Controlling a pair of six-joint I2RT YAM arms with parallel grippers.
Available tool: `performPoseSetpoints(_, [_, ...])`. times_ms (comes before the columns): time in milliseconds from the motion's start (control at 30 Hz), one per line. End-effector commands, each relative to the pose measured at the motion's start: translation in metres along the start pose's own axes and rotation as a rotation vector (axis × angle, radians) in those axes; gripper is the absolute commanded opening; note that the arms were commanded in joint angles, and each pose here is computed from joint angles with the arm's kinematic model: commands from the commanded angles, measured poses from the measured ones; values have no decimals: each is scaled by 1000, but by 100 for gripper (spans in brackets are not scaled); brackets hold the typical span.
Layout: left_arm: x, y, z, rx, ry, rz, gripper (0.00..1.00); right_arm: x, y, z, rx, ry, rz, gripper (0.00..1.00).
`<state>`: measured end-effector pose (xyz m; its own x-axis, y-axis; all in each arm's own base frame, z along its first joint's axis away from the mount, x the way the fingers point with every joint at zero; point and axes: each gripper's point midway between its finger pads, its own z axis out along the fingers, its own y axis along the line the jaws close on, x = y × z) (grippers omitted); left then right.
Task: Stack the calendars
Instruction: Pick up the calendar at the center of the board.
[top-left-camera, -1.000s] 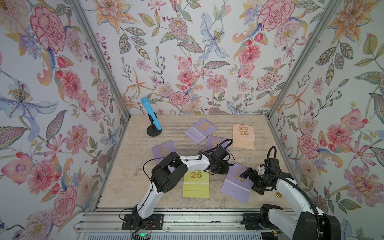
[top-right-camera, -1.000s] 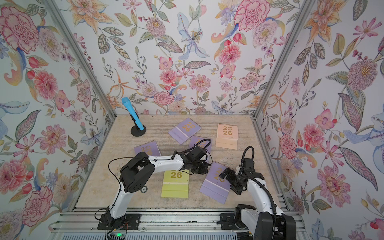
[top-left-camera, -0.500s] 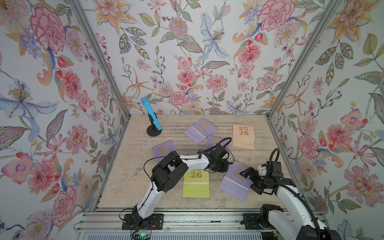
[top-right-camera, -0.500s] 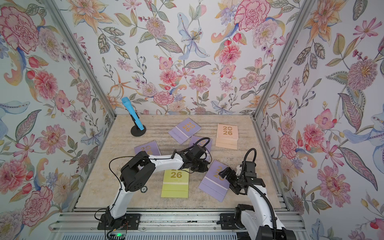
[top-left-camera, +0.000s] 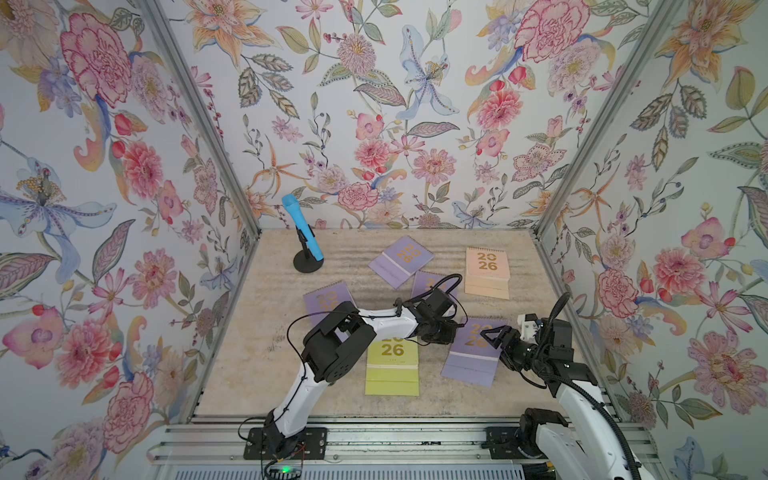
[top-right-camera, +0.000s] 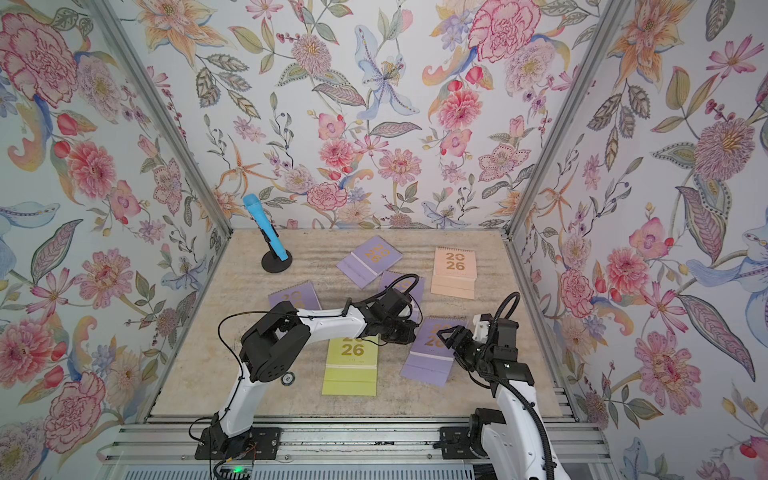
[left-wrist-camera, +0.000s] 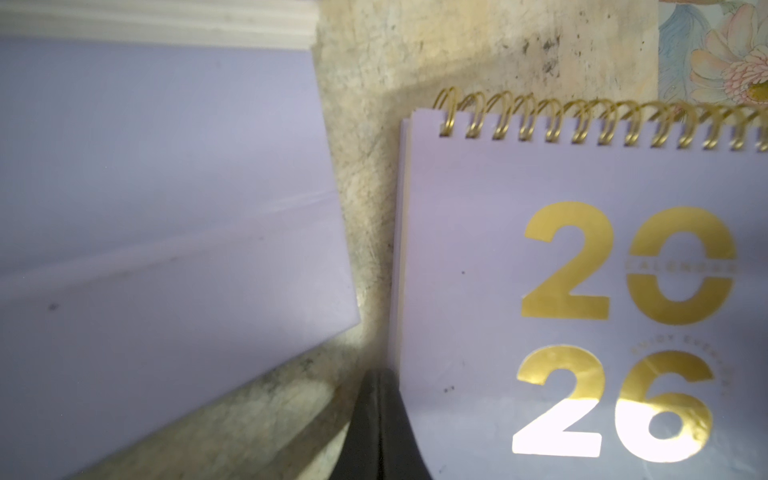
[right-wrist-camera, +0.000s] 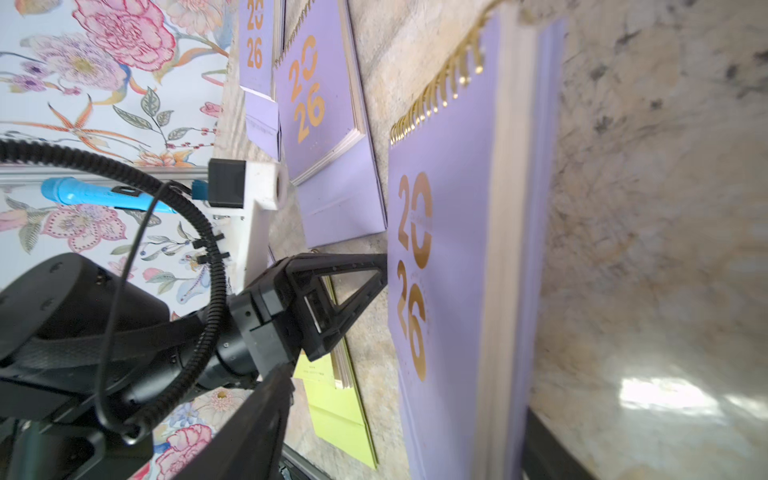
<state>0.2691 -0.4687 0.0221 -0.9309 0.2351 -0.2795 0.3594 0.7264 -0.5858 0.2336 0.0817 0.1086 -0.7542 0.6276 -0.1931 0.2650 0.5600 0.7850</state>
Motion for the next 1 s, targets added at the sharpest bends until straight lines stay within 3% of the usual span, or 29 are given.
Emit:
performPoseSetpoints(0, [28, 17, 8, -42, 93, -16, 0, -5, 6, 0, -19, -16, 1, 55])
performPoseSetpoints(400, [13, 15, -4, -29, 64, -20, 0, -5, -13, 0, 86, -26, -8, 13])
performPoseSetpoints(733, [-12, 12, -26, -8, -4, -28, 0, -13, -2, -9, 103, -57, -52, 2])
performPoseSetpoints(967, [-23, 17, -46, -8, -54, -45, 0, -17, 8, -13, 94, -68, -66, 0])
